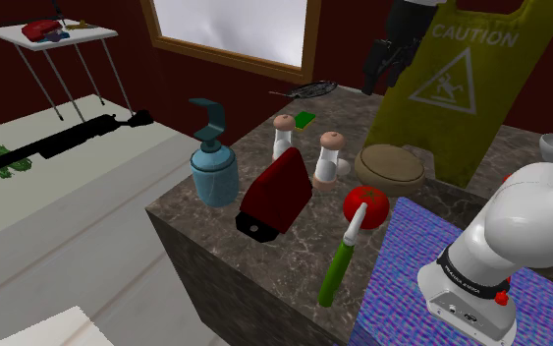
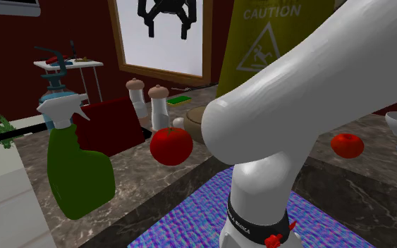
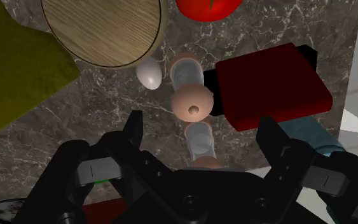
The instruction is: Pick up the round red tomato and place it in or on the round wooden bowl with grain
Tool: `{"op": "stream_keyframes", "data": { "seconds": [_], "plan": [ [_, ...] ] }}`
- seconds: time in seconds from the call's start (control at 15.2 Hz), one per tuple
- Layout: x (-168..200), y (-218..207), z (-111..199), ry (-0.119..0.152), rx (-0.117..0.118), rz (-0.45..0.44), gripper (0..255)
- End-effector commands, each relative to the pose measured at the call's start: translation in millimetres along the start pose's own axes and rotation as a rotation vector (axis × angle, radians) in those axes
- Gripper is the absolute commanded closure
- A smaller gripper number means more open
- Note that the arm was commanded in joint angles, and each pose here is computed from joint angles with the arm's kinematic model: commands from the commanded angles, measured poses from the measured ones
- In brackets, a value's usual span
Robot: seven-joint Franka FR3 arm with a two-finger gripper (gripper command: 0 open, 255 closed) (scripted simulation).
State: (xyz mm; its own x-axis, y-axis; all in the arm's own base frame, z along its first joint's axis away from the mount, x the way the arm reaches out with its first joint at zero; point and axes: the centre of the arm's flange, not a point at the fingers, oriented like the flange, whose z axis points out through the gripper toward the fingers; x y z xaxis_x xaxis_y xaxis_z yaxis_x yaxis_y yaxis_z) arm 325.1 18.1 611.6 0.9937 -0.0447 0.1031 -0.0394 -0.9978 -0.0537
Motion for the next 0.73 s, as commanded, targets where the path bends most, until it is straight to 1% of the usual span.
{"op": "stream_keyframes", "data": {
  "seconds": [0.0, 0.33, 0.66],
  "plan": [
    [0.0, 0.0, 0.0, 0.0, 0.0, 0.0, 0],
    [-14.0, -23.5, 58.3, -0.08, -0.028, -0.146, 0],
    [-35.9, -42.8, 115.7, -0.161, -0.056, -0.293, 0]
  ]
}}
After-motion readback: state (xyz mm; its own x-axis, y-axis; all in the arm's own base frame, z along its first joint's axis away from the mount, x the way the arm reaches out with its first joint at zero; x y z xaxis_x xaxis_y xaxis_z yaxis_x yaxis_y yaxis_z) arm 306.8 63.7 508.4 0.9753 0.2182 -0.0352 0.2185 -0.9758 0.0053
